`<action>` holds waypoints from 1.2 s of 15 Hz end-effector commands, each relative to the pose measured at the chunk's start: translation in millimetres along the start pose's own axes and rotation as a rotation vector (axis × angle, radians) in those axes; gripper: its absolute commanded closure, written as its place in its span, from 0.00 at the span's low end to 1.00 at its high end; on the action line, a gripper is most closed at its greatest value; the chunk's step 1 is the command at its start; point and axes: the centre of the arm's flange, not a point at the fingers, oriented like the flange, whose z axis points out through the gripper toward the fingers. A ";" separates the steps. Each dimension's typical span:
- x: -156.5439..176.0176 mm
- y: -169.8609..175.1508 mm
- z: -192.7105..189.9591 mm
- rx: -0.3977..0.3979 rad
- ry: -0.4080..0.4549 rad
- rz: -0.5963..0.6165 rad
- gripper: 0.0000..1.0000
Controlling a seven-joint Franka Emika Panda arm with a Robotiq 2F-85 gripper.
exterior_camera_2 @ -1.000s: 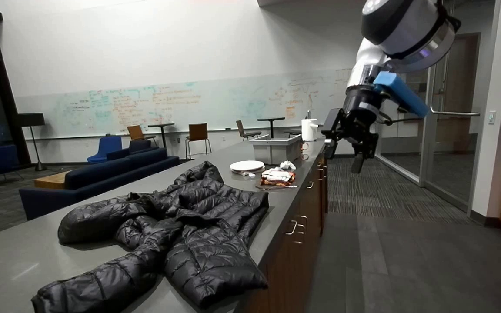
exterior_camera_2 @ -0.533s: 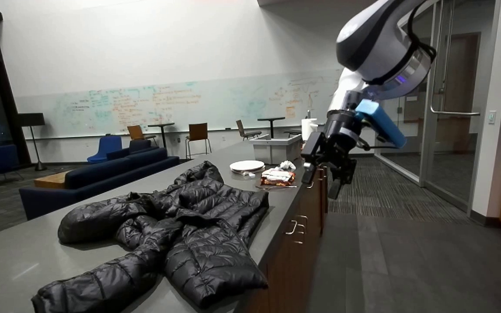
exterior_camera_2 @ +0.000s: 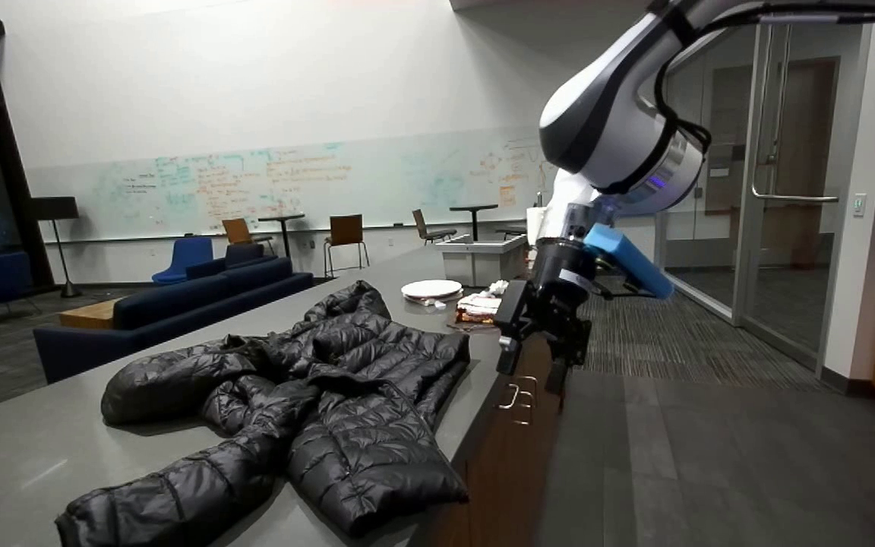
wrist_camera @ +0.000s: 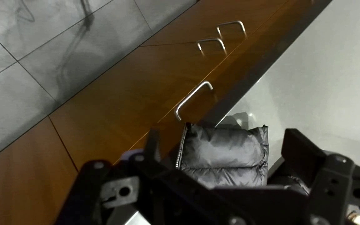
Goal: Move the jacket slightly to the right
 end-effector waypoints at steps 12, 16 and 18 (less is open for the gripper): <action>14.9 9.4 24.9 0.097 0.034 -0.096 0.00; 25.0 23.3 63.5 0.232 0.059 -0.188 0.00; 28.0 27.6 84.4 0.276 0.043 -0.224 0.00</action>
